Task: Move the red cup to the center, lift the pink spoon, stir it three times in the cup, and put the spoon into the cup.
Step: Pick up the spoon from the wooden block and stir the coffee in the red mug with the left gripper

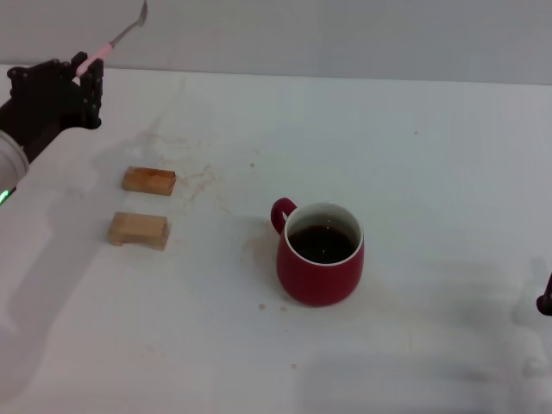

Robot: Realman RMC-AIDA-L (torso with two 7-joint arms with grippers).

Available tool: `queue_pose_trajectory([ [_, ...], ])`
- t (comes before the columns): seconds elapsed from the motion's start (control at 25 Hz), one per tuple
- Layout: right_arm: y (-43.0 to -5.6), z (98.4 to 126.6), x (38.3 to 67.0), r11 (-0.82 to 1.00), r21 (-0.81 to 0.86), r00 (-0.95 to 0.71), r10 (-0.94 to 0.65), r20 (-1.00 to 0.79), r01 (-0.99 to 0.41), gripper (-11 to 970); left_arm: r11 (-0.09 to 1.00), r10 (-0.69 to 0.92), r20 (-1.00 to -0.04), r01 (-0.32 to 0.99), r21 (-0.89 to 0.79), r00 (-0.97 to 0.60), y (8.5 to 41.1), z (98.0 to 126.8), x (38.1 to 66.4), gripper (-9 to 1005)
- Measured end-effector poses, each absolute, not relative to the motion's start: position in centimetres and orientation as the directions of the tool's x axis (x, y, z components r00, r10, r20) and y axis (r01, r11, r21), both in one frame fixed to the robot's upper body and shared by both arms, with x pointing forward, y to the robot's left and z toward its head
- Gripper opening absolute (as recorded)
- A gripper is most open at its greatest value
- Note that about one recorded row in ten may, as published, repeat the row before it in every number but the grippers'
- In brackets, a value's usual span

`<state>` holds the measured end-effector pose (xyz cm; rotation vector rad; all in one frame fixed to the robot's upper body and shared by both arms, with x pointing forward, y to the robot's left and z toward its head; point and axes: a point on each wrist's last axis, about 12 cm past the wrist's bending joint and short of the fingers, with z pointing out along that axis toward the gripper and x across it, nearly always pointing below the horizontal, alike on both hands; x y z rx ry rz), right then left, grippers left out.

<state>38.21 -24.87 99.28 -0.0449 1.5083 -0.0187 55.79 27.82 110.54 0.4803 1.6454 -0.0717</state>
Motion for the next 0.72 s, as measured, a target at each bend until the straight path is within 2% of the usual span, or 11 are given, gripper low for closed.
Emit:
queue_pose_trajectory([
  [0.4,-25.2,99.2,37.8,0.999,-0.045,0.06,-0.045,-0.997,0.001,1,0.88,0.346,-0.928,0.39,0.271,-0.137,25.9,114.7,56.1,138],
  [0.72,-26.0,99.0,37.7,0.997,-0.054,0.049,-0.056,-0.997,0.051,1,0.841,0.464,-0.859,0.412,0.35,-0.217,23.7,118.4,55.9,138],
])
